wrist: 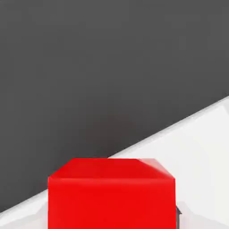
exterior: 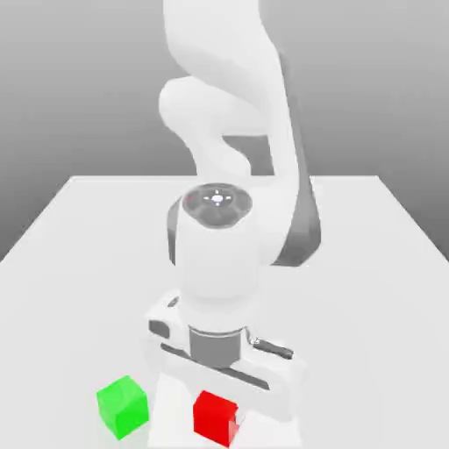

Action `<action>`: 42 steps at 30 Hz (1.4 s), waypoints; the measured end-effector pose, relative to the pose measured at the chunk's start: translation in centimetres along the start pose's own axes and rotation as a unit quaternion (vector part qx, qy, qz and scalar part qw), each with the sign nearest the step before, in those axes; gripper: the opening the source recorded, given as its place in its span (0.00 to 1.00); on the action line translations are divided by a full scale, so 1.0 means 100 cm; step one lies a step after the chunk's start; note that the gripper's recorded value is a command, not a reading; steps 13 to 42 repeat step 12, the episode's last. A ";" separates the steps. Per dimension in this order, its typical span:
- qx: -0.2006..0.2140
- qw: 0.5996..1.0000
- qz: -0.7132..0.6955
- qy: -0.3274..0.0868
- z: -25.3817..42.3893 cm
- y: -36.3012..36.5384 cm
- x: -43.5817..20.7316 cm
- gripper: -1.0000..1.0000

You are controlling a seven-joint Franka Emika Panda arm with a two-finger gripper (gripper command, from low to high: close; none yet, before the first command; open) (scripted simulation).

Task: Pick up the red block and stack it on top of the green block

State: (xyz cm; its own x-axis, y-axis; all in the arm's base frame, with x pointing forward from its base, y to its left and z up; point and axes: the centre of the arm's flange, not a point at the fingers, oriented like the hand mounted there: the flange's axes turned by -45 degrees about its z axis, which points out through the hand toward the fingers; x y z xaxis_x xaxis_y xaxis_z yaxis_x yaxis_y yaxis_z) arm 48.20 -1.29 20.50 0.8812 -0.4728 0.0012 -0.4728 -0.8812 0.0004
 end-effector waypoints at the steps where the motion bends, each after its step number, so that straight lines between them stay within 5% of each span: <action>1: -0.001 0.999 0.033 0.000 -0.009 0.021 0.007 0.00; 5: 0.000 0.984 0.176 0.000 -0.031 0.115 0.027 0.00; 9: 0.000 0.980 0.199 0.000 0.012 0.129 0.029 0.00; 10: 0.000 0.980 0.199 0.000 0.020 0.130 0.028 1.00; 42: 0.000 0.980 0.199 0.000 0.020 0.130 0.028 1.00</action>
